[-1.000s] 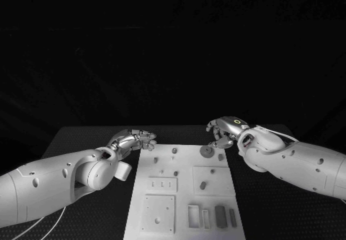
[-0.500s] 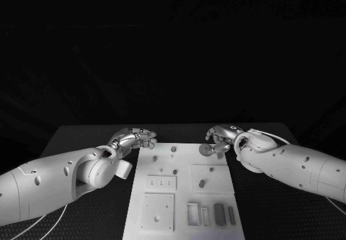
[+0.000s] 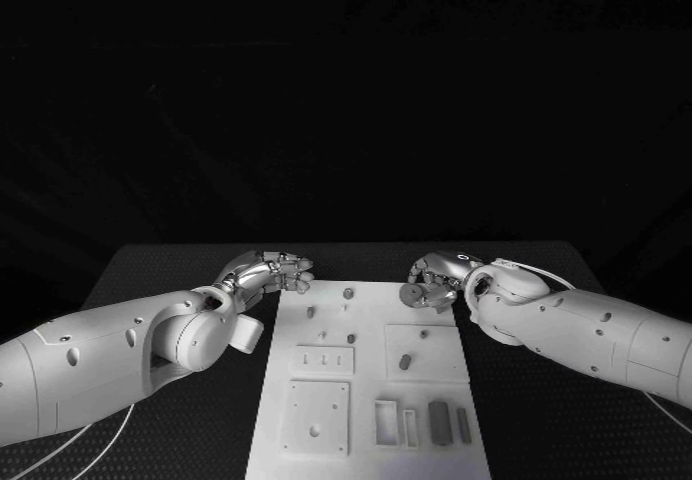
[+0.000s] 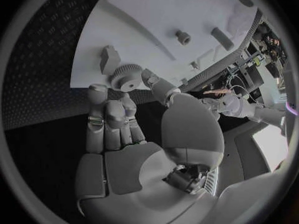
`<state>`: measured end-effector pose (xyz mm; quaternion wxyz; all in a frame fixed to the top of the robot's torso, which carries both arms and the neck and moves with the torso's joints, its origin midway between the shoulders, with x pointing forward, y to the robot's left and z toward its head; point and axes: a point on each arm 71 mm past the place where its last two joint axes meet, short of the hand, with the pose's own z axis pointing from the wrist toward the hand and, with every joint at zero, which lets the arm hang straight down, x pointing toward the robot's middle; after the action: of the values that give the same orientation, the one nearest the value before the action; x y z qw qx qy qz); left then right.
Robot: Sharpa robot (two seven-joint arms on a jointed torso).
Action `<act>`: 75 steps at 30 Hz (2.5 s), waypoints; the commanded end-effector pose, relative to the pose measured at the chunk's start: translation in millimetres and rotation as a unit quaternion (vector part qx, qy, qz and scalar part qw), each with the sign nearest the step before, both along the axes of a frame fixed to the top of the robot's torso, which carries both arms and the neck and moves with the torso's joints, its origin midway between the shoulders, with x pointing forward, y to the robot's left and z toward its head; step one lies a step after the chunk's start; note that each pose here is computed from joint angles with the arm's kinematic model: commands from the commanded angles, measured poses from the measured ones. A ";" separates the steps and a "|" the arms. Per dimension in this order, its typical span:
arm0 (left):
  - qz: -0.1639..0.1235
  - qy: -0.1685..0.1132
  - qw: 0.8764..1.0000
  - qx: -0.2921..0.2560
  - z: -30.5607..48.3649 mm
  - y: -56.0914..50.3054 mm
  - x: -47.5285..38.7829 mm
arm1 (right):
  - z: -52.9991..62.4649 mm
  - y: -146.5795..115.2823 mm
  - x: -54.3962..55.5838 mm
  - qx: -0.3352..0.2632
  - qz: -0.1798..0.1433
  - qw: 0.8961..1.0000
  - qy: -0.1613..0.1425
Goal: Assemble the parts on the task board
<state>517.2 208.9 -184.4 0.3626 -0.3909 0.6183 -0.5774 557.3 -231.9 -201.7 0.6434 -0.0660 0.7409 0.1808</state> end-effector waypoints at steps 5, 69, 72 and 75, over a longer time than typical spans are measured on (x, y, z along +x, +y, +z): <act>-0.010 -0.003 1.000 -0.007 1.5 -2.8 -1.0 | -2.9 -0.1 0.6 -0.009 0.008 1.000 0.011; -0.015 -0.001 1.000 -0.008 2.0 -5.2 -4.3 | -10.8 11.6 -7.3 -0.041 0.028 0.997 -0.053; -0.014 -0.001 1.000 -0.008 2.0 -4.6 -4.1 | -3.7 16.7 -7.8 -0.043 0.036 0.996 -0.070; -0.012 -0.001 1.000 -0.007 2.0 -3.9 -3.7 | 5.1 23.6 -8.9 -0.045 0.041 0.994 -0.092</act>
<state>513.8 206.3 -183.8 0.3558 -0.3888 0.6206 -0.5806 549.0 -211.6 -202.4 0.6777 -0.1257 0.7023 0.1780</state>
